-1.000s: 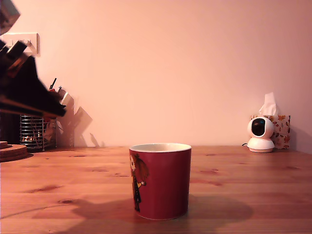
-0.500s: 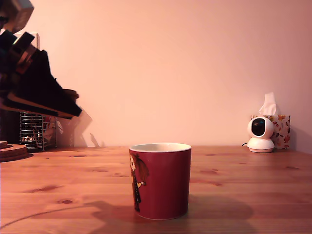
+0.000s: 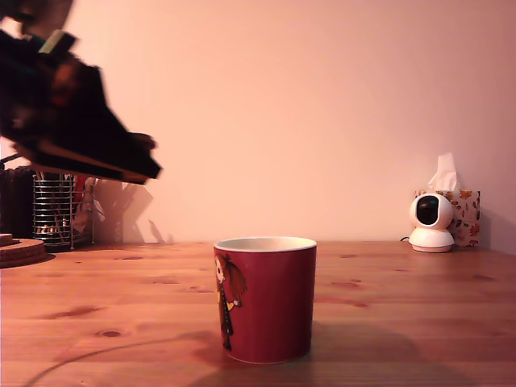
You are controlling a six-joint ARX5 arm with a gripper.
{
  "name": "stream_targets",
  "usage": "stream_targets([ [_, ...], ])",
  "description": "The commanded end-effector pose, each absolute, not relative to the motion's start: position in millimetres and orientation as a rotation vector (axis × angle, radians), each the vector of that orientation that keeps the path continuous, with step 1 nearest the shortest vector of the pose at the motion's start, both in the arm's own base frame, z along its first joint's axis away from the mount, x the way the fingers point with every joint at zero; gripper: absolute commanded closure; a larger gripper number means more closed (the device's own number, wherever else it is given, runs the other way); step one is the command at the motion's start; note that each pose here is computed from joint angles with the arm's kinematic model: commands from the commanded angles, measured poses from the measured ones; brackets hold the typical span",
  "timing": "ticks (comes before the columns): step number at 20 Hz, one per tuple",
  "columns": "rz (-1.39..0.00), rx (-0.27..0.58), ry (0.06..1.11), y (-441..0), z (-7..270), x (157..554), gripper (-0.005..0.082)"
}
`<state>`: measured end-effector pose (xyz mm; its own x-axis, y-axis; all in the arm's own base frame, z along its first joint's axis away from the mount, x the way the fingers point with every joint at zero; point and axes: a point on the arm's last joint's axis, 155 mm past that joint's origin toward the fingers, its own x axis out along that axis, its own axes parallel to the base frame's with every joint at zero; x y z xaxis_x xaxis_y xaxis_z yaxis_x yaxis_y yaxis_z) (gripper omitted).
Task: Pick up the coffee capsules on the table and drop them inside the coffee cup
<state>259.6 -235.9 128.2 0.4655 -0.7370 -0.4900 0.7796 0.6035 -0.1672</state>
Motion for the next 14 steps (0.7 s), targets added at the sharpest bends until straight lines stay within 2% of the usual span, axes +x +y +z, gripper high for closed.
stream_targets([
  [1, -0.956, 0.088, 0.556, -247, 132, 262, 0.0627],
  [6, -1.045, 0.117, 0.579, -283, 132, 256, 0.0627],
  [14, -1.136, 0.164, 0.655, -322, 109, 242, 0.0627],
])
